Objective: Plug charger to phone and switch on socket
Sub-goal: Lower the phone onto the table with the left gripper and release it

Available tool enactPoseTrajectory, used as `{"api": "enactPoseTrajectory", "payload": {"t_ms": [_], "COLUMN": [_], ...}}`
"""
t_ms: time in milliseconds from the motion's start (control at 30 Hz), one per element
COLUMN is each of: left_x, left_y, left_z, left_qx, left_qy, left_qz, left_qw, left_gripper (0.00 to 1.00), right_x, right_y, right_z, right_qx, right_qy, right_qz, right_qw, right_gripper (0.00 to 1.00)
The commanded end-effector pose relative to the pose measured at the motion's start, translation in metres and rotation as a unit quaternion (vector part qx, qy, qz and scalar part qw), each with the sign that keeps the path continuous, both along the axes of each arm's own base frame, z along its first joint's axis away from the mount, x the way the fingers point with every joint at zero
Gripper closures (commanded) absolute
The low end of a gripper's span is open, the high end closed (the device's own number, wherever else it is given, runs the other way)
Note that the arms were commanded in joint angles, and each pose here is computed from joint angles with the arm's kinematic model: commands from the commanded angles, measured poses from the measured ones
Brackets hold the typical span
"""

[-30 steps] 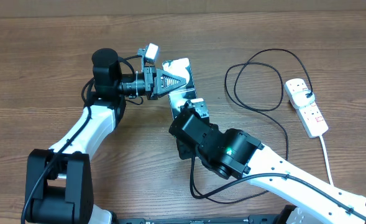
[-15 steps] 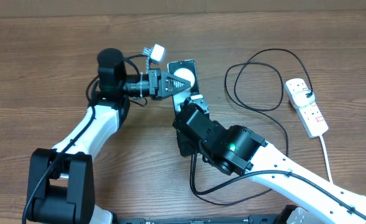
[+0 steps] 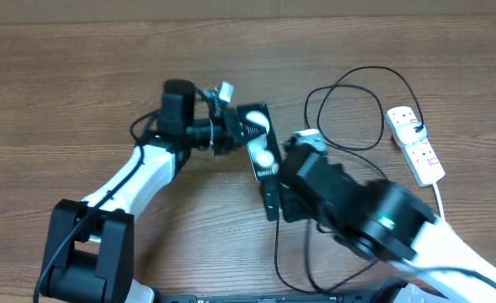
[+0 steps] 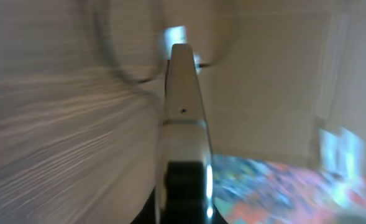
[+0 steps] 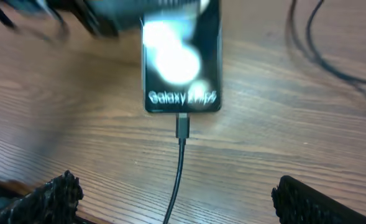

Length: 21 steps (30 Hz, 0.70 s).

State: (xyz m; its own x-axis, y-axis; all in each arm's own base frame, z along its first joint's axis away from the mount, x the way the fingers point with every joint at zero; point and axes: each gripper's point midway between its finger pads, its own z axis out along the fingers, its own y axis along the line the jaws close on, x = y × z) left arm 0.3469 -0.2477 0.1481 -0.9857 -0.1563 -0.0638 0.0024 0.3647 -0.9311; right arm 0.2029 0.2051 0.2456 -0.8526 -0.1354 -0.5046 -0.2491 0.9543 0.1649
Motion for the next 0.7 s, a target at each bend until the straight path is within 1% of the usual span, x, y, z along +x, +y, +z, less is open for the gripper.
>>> {"api": "enactPoseTrajectory", "payload": {"t_ms": [0,33,133,300,367,533,667], "left_x": [-0.003,-0.009,-0.018,-0.021,-0.021,-0.032,-0.033], "left_y": [0.000,0.002,0.017,0.030,0.034,0.033,0.041], "left_z": [-0.024,-0.030,-0.054,-0.077,-0.090,-0.114,-0.135], "left_qx": [0.079,0.094,0.143,0.164,0.164,0.106,0.109], "left_qy": [-0.070,-0.084,-0.081,-0.104,-0.094,-0.062,-0.028], "left_qz": [-0.017,-0.037,-0.055,-0.091,-0.097,-0.130,-0.123], "left_qw": [0.994,0.991,0.985,0.977,0.977,0.984,0.986], "left_gripper": [0.96,0.96,0.96,0.96,0.96,0.96,0.96], "right_x": [0.002,0.002,-0.001,-0.005,-0.005,-0.005,-0.005], "right_y": [-0.020,-0.025,-0.038,-0.044,-0.044,-0.044,-0.044], "right_z": [0.038,0.044,0.061,0.071,0.070,0.070,0.070], "right_qx": [0.027,0.032,0.048,0.065,0.064,0.063,0.063], "right_qy": [-0.063,-0.074,-0.104,-0.119,-0.118,-0.117,-0.117], "right_qz": [-0.023,-0.028,-0.039,-0.042,-0.042,-0.042,-0.042], "right_qw": [0.997,0.996,0.993,0.990,0.990,0.990,0.990], "right_gripper": [0.00,0.00,0.00,0.00,0.00,0.00,0.00]}}
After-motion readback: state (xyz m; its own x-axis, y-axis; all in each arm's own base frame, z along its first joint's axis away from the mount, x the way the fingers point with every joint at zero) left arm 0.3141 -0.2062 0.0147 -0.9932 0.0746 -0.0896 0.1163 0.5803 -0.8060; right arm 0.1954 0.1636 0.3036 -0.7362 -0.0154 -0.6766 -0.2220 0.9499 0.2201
